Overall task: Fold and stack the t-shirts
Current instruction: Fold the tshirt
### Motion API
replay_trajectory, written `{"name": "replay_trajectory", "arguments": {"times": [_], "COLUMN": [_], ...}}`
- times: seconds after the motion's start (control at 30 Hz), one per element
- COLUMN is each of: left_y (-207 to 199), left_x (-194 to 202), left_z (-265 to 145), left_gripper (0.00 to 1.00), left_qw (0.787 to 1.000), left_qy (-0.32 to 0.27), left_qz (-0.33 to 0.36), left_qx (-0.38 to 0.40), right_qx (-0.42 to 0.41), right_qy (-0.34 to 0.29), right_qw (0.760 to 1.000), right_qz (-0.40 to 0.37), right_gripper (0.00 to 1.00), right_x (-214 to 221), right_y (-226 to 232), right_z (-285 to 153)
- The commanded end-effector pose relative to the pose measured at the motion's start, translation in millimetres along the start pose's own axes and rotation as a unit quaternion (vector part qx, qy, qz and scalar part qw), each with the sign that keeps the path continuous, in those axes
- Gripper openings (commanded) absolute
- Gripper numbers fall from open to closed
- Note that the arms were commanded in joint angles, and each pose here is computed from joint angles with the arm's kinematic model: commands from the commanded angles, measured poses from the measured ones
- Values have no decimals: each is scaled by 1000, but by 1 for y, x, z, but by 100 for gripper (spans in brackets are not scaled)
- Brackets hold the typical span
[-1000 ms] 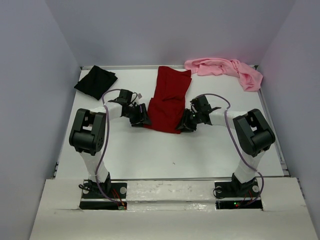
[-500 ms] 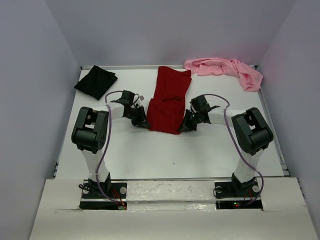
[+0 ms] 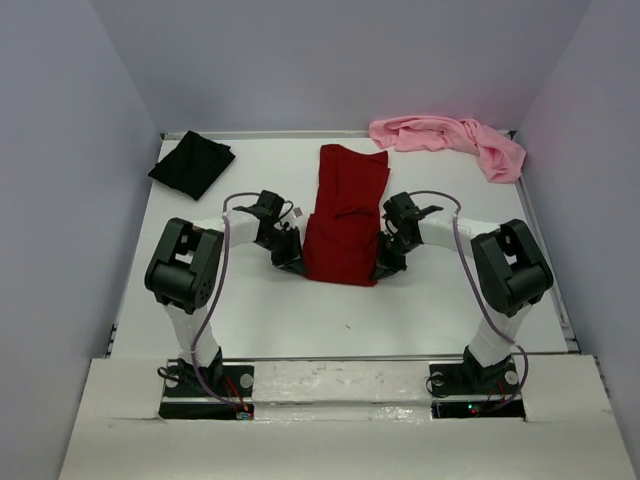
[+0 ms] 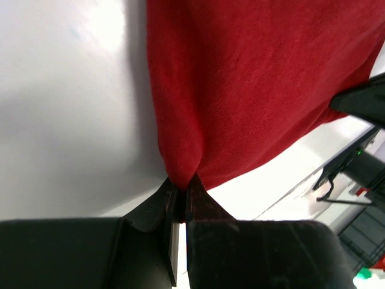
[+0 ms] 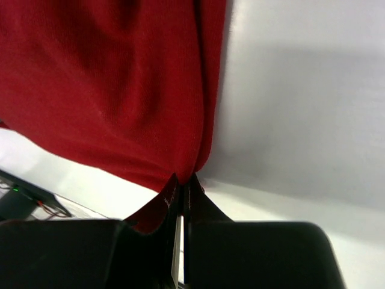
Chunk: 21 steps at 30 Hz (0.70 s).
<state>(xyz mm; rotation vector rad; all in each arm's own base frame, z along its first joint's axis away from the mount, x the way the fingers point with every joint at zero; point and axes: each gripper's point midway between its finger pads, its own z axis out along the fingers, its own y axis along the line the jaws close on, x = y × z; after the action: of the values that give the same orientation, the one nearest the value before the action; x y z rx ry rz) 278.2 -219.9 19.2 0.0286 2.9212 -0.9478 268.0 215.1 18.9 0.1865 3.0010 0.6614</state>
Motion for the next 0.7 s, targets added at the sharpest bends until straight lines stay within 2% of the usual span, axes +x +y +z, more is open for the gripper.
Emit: {"name": "replay_trajectory", "arguments": {"times": [0.0,0.37,0.67], "left_y": [15,-31,-26], "left_x": [49,105,111], "left_z": [-4,-5,-23], "left_gripper": [12,12,12], "left_qw": [997,994,993], "left_qy": [54,97,84], "left_qz": [-17,14,23], "left_qx": [-52,-50,-80], "right_qx": [74,94,79], "right_qy": [32,59,52], "right_qw": [996,992,994], "right_qz": [-32,-55,-51], "right_gripper": [0,0,0], "right_x": [26,54,66], "right_y": [-31,-46,-42], "right_z": [-22,-42,-61]}}
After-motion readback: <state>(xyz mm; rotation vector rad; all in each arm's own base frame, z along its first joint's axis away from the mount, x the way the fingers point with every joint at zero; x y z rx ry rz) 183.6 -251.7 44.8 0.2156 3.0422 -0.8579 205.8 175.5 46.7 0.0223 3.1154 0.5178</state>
